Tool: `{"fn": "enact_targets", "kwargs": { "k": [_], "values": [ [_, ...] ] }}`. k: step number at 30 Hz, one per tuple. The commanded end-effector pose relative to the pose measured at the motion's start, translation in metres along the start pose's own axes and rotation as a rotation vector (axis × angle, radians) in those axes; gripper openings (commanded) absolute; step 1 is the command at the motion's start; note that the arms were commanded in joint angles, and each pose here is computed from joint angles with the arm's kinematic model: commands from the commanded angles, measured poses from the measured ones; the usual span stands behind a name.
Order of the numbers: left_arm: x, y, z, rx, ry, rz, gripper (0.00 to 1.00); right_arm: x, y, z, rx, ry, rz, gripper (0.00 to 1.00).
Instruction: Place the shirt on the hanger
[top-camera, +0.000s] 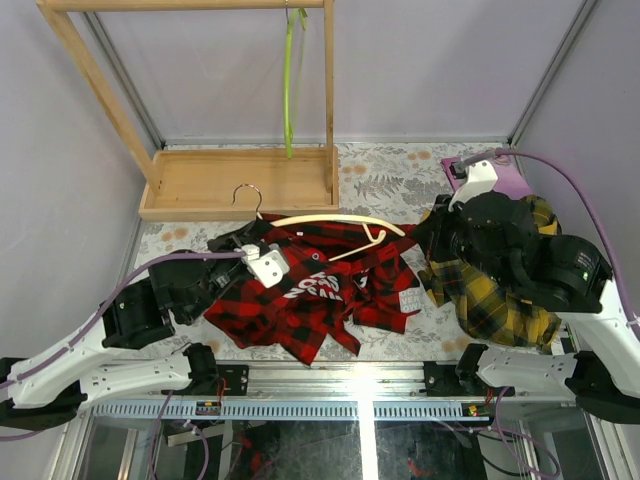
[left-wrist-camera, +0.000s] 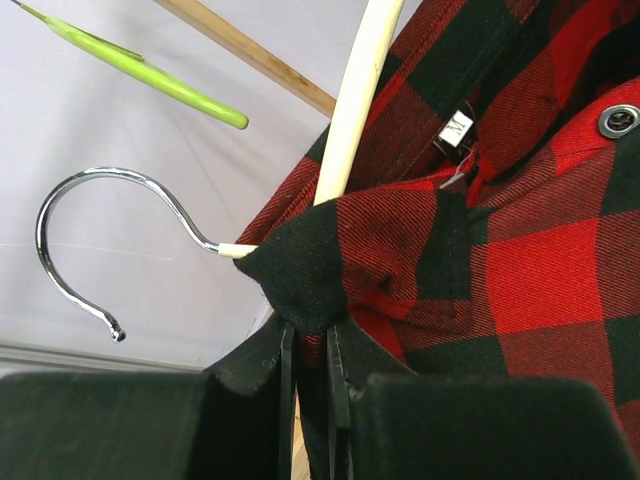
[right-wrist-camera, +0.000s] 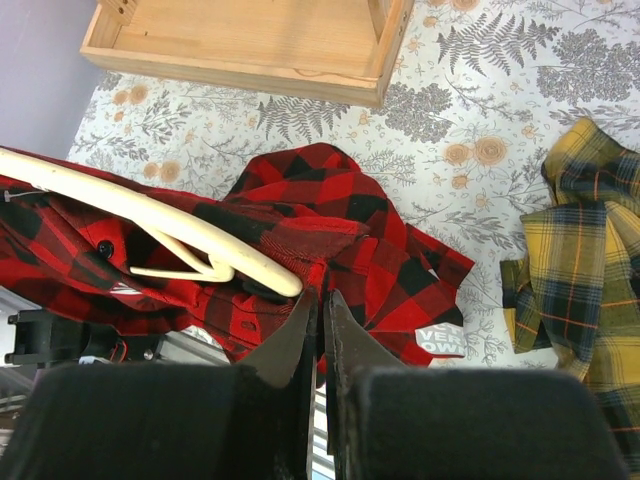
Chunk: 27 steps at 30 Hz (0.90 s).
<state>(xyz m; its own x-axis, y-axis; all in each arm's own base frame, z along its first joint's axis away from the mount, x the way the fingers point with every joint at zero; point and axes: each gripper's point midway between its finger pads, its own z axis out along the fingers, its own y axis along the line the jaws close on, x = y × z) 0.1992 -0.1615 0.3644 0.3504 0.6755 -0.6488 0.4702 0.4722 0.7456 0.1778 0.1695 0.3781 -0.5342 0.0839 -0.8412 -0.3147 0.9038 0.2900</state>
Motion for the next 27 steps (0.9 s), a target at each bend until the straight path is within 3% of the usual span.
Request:
{"fn": "enact_targets", "kwargs": {
  "k": [1,10,19,27],
  "values": [
    [0.01,0.008,0.003,-0.047,0.056,0.075,0.0,-0.024,-0.005,-0.01,0.031,-0.059,-0.037,0.0],
    [0.0,-0.011,0.018,0.031,0.036,0.082,0.0,-0.018,0.007,0.021,0.059,0.0,-0.105,0.0],
    [-0.022,-0.036,0.023,0.154,-0.046,0.064,0.0,-0.039,0.007,0.046,0.109,-0.134,-0.198,0.0],
    [-0.031,-0.052,0.026,0.205,-0.068,0.055,0.0,-0.068,0.055,0.044,-0.139,-0.284,-0.26,0.0]
  ]
}}
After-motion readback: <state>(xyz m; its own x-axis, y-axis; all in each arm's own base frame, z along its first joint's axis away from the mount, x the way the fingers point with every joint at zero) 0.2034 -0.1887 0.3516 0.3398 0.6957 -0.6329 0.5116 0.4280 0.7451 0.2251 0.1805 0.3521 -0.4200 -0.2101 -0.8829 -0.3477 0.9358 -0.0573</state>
